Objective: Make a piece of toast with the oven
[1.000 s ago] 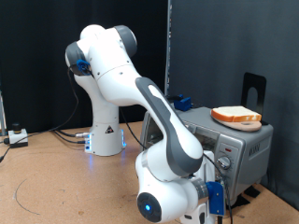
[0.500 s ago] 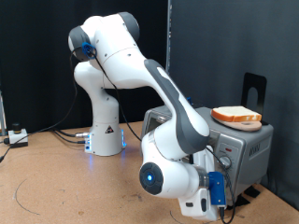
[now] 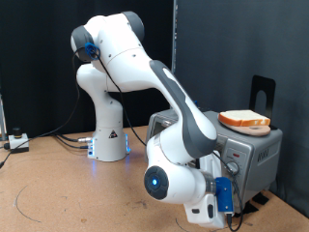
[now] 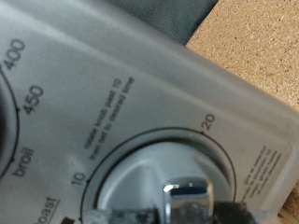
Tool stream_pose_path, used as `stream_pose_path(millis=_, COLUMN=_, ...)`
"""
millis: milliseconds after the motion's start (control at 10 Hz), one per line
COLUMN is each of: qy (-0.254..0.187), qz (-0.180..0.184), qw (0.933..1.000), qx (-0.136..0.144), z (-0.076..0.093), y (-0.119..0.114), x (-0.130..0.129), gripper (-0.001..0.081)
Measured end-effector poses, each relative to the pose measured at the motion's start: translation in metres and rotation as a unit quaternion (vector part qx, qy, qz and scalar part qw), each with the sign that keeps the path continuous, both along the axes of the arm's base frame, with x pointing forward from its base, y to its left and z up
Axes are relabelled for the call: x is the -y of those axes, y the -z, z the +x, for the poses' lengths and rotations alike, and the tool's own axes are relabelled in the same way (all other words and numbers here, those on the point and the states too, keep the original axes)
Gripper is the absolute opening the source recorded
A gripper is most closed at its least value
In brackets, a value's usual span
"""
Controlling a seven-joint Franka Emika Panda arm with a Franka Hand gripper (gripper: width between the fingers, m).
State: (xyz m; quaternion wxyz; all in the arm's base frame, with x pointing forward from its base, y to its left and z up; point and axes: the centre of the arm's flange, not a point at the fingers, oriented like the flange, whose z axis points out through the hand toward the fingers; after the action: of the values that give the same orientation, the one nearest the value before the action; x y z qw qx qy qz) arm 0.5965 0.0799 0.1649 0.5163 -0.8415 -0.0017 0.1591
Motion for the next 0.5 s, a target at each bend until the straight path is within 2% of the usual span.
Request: stream_pose_path(millis=500, qy=0.0, qz=0.004, qw=1.0, qx=0.004, z=0.0001, y=0.0012, x=0.0009, gripper=0.0098)
